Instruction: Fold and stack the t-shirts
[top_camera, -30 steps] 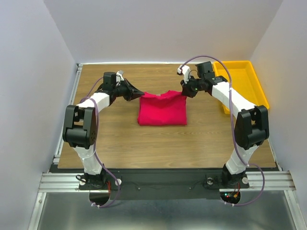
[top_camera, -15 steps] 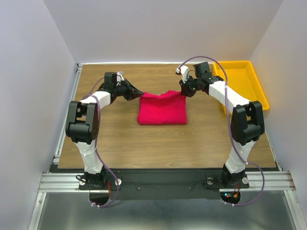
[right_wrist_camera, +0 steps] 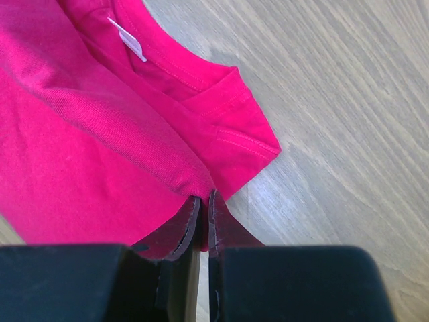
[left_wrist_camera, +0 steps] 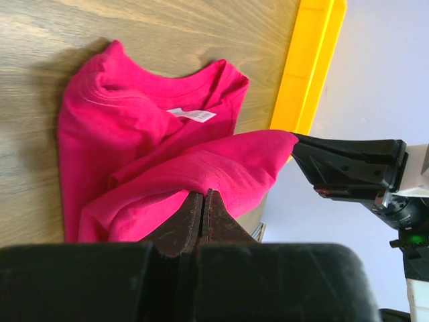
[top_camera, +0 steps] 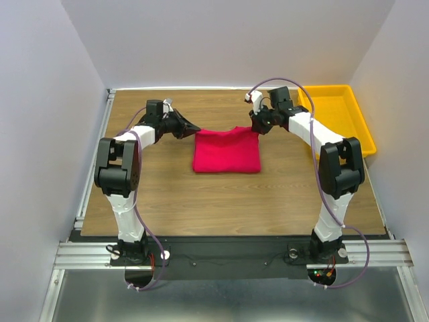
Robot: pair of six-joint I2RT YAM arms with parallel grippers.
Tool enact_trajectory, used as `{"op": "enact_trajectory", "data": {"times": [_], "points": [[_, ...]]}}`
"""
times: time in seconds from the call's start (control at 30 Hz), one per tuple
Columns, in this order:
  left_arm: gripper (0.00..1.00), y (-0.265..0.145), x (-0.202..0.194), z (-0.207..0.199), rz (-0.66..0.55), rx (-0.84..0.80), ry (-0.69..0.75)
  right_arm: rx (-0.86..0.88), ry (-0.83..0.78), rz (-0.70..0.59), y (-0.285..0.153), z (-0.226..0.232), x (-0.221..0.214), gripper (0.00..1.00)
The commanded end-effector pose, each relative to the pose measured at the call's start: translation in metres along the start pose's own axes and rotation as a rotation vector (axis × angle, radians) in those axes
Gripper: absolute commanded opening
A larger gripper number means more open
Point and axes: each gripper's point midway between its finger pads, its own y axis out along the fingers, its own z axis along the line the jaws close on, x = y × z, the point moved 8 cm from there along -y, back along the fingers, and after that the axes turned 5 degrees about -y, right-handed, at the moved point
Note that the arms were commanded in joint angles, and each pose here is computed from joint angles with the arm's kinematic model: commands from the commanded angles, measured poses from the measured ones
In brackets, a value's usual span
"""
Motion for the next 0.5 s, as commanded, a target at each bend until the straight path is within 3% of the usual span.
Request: {"op": "enact_trajectory", "data": {"times": [0.0, 0.47], "points": [[0.0, 0.0, 0.013, -0.017, -0.027, -0.052, 0.058, -0.065, -0.018, -0.073, -0.004, -0.016, 0.021, 0.0], [0.0, 0.01, 0.022, -0.016, -0.026, -0.052, 0.05, -0.083, -0.006, -0.058, 0.004, -0.021, 0.018, 0.01]]}}
